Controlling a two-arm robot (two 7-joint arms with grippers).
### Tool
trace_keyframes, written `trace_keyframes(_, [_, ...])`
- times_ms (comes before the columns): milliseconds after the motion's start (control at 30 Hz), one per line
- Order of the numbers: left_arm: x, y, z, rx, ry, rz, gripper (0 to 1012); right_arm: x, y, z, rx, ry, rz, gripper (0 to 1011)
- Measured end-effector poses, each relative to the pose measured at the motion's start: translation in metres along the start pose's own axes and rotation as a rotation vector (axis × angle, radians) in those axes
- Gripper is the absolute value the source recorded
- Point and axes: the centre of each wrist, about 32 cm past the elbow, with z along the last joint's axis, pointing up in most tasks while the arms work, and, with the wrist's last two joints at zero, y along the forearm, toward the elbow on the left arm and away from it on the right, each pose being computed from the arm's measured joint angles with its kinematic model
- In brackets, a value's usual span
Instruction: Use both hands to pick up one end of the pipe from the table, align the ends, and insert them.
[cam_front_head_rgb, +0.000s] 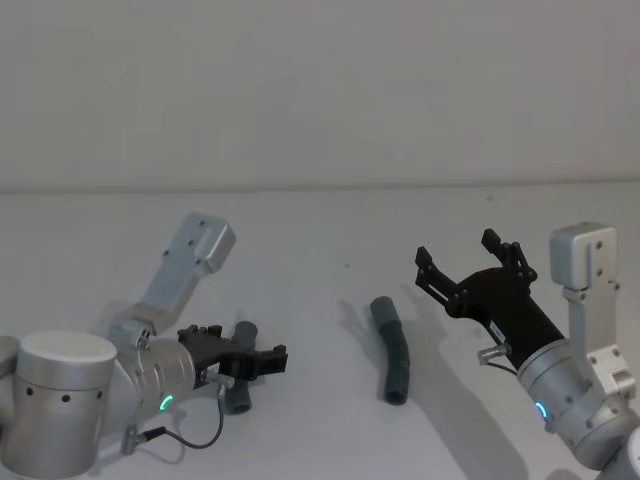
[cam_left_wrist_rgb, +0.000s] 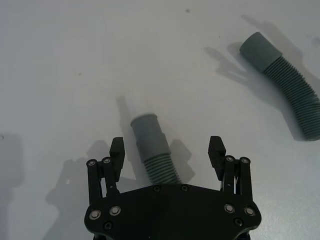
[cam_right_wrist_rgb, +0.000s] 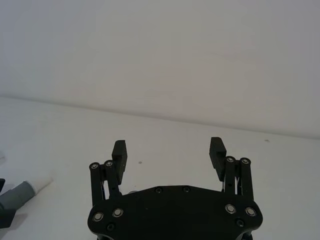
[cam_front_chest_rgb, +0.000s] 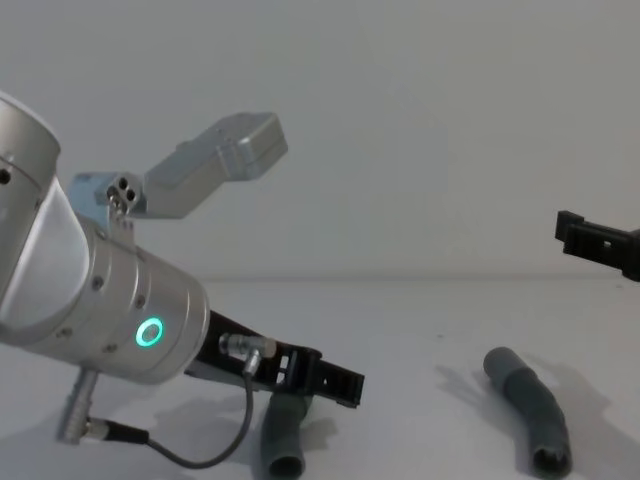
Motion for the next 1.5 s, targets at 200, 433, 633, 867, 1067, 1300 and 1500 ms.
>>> trace_keyframes(200, [-0.0019,0.0008,0.0024,0.015,-0.015,0.005,1001,0.0000,0.0000,0.0000,0.000,0.000,0.000,1002])
trace_keyframes(433, [-0.0029,0.0016,0.0051,0.030,-0.045,0.015,1001,0.0000,0.0000,0.0000,0.000,0.000,0.000,1002])
trace_keyframes(633, [-0.0036,0.0015,0.0059,0.041,-0.065,0.014,1001,0.0000,0.0000,0.0000,0.000,0.000,0.000,1002])
trace_keyframes(867, [-0.0045,-0.0002,0.0049,0.052,-0.075,0.010,1001,0.0000,0.0000,0.0000,0.000,0.000,0.000,1002])
trace_keyframes(1067, [-0.0046,-0.0019,0.0034,0.061,-0.074,0.007,1001,0.0000,0.0000,0.0000,0.000,0.000,0.000,1002])
trace_keyframes(1300, [-0.0046,-0.0036,0.0011,0.069,-0.071,0.003,1001,0.0000,0.0000,0.0000,0.000,0.000,0.000,1002])
trace_keyframes(1500, [-0.0045,-0.0043,0.0001,0.073,-0.069,0.003,1001,0.0000,0.0000,0.0000,0.000,0.000,0.000,1002])
